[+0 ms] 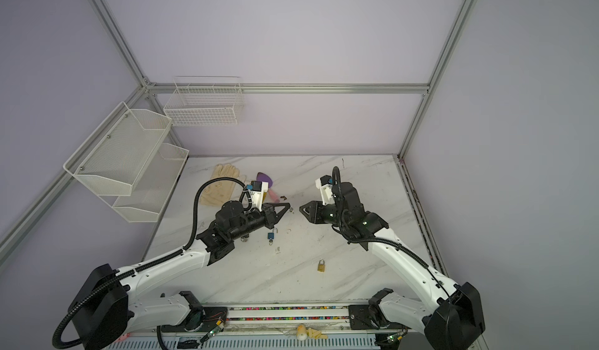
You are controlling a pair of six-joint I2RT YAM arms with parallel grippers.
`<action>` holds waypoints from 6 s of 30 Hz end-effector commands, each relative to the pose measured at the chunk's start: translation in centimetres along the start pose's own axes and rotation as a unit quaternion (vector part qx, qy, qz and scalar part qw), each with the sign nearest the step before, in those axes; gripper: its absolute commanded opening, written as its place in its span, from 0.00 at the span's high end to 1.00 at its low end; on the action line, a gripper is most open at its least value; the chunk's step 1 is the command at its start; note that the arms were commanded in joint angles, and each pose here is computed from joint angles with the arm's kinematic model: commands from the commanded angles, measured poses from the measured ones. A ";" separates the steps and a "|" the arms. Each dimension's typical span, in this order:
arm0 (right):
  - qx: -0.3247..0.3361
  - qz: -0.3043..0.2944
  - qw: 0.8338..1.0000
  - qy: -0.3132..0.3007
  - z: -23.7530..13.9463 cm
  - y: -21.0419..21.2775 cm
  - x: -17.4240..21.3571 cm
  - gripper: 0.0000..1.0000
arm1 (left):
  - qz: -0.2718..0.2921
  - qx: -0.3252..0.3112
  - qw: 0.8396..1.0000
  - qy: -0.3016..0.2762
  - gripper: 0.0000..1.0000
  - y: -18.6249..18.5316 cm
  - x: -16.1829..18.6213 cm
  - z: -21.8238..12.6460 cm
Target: Unlock with the key
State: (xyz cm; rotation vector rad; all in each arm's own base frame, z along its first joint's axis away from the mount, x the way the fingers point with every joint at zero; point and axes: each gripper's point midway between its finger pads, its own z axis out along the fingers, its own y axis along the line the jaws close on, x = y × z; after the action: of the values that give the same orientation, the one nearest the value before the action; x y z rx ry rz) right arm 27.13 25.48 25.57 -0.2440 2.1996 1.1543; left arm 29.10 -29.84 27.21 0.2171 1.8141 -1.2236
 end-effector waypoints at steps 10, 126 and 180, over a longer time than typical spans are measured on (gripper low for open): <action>-0.178 -0.070 0.980 -0.050 -2.1 6.5 -3.1 0.56 | 0.037 0.094 0.990 -0.102 1.00 -7.1 -7.8 -1.7; 0.139 0.121 0.981 -0.054 -3.6 -13.5 -1.1 1.00 | 0.156 -0.285 0.827 0.459 0.47 1.0 26.6 7.6; 0.124 0.121 0.984 -0.052 -3.7 -13.3 -1.4 1.00 | 0.190 -0.358 0.778 0.479 0.69 5.3 27.1 3.4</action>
State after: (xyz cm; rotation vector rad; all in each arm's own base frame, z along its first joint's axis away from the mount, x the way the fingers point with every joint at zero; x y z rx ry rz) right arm 32.26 14.67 18.63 0.2058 2.3097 0.9829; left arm 18.48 -39.95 2.98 0.8505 2.7741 -0.0350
